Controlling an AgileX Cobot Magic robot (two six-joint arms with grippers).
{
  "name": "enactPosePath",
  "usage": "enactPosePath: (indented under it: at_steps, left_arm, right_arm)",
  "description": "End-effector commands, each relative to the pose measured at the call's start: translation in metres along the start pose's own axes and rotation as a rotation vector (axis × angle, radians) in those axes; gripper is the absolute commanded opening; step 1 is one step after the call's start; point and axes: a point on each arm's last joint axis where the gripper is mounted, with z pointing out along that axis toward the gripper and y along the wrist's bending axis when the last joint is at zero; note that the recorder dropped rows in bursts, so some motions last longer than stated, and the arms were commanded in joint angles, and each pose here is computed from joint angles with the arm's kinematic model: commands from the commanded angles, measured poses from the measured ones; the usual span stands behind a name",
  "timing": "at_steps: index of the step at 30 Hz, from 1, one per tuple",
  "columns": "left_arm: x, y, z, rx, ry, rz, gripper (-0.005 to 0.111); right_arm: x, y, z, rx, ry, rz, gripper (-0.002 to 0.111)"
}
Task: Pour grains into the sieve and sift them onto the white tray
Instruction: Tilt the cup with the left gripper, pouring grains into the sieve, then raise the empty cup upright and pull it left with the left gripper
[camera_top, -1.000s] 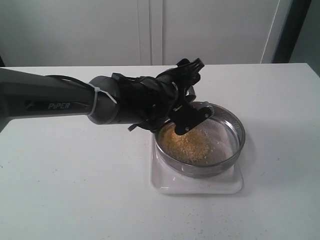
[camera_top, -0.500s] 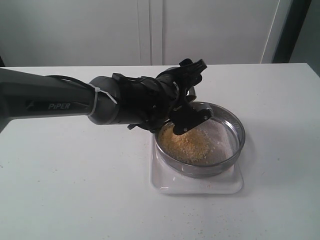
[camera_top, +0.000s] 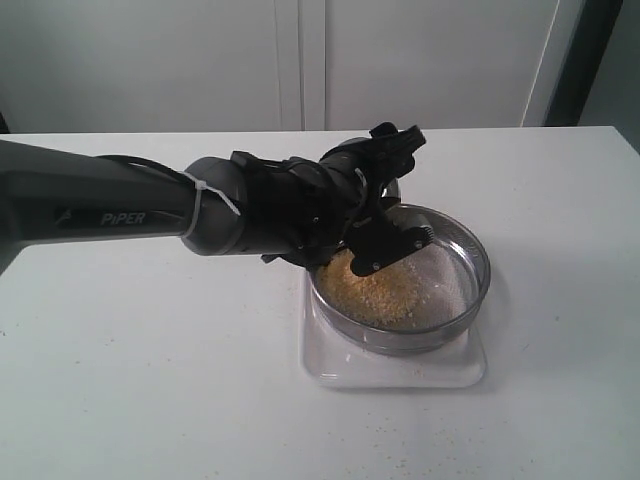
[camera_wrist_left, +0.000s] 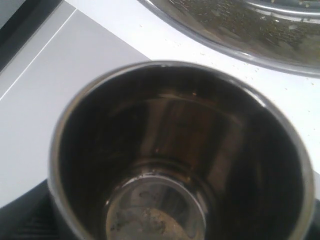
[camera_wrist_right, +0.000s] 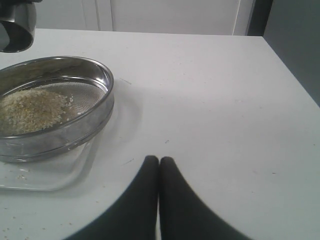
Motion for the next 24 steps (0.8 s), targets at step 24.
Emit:
enactPosePath:
  at_steps: [24]
  left_arm:
    - [0.037, 0.017, -0.034, 0.024, 0.048, -1.035, 0.000]
  right_arm:
    - [0.001, 0.000, 0.000, 0.006, -0.011, -0.002, 0.000]
